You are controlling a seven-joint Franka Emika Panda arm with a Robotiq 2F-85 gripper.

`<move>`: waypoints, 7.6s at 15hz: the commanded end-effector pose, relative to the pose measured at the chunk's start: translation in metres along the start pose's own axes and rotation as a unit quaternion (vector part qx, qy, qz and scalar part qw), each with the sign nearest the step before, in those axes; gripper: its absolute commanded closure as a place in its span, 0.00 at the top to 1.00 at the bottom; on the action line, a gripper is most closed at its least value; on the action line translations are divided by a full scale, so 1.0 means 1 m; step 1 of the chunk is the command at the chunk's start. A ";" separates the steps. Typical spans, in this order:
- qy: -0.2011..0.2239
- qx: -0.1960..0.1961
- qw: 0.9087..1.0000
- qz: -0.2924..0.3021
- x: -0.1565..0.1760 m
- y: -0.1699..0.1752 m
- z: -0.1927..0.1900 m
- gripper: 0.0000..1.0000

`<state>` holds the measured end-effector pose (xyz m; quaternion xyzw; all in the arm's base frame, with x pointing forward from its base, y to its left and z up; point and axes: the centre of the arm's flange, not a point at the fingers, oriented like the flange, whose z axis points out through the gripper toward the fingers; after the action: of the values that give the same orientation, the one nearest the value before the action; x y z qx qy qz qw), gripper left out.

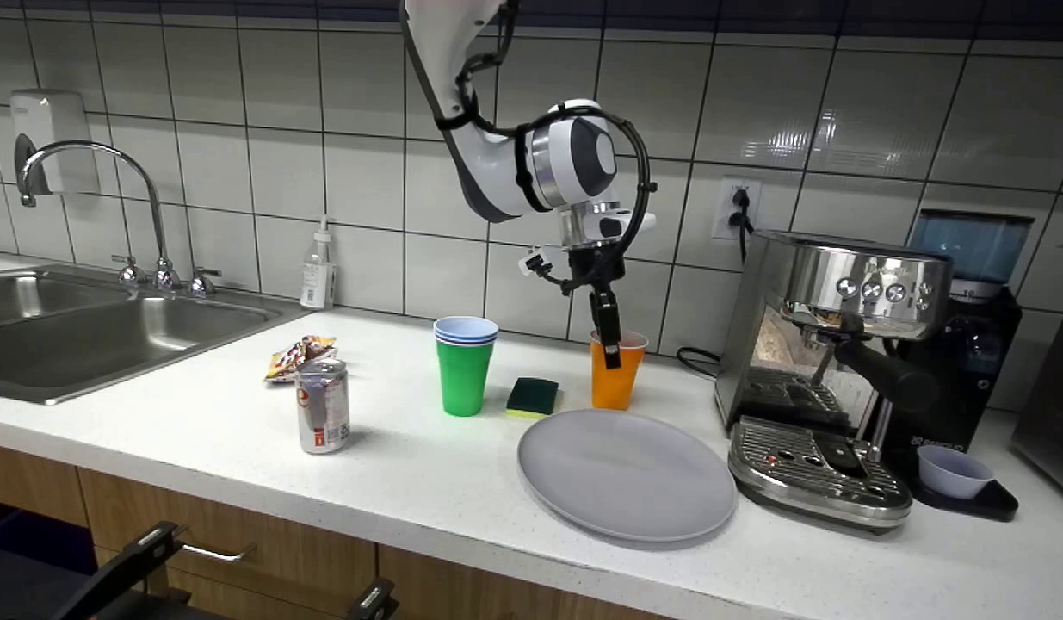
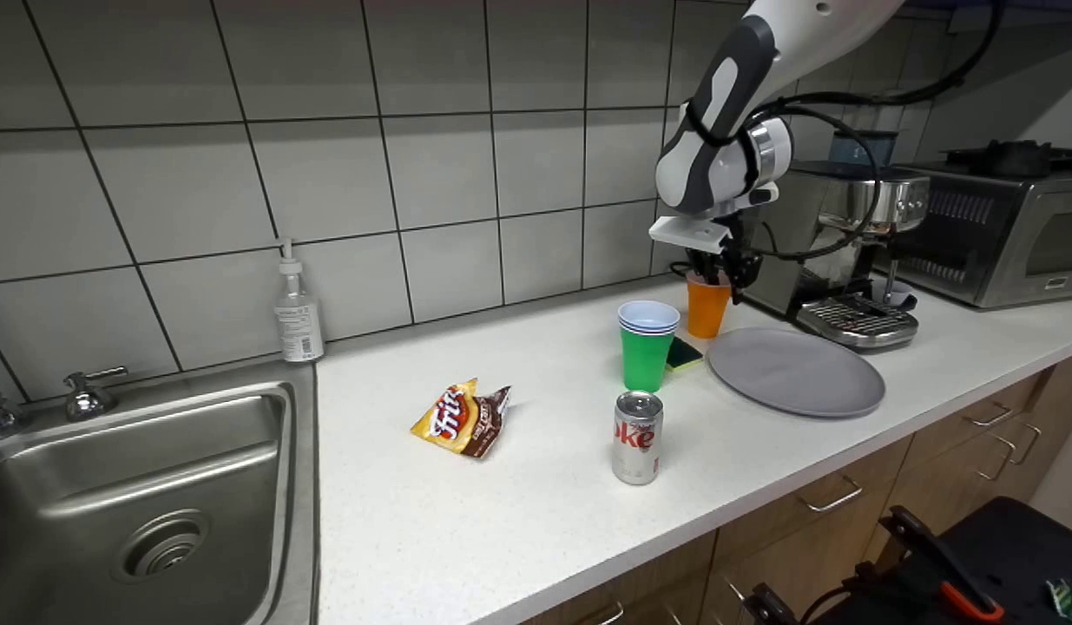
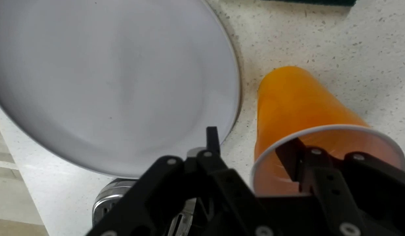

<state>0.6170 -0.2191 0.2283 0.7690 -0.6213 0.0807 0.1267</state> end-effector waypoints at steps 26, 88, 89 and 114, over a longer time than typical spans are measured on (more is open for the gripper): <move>0.082 0.063 0.995 -0.013 0.019 0.036 -0.051 0.01; 0.008 0.216 0.955 -0.203 -0.137 0.125 -0.191 0.01; 0.009 0.213 0.956 -0.202 -0.137 0.124 -0.190 0.01; 0.019 0.173 0.961 -0.216 -0.148 0.111 -0.151 0.01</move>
<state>0.4742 -0.0590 0.3428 0.8970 -0.4083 0.1695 0.0084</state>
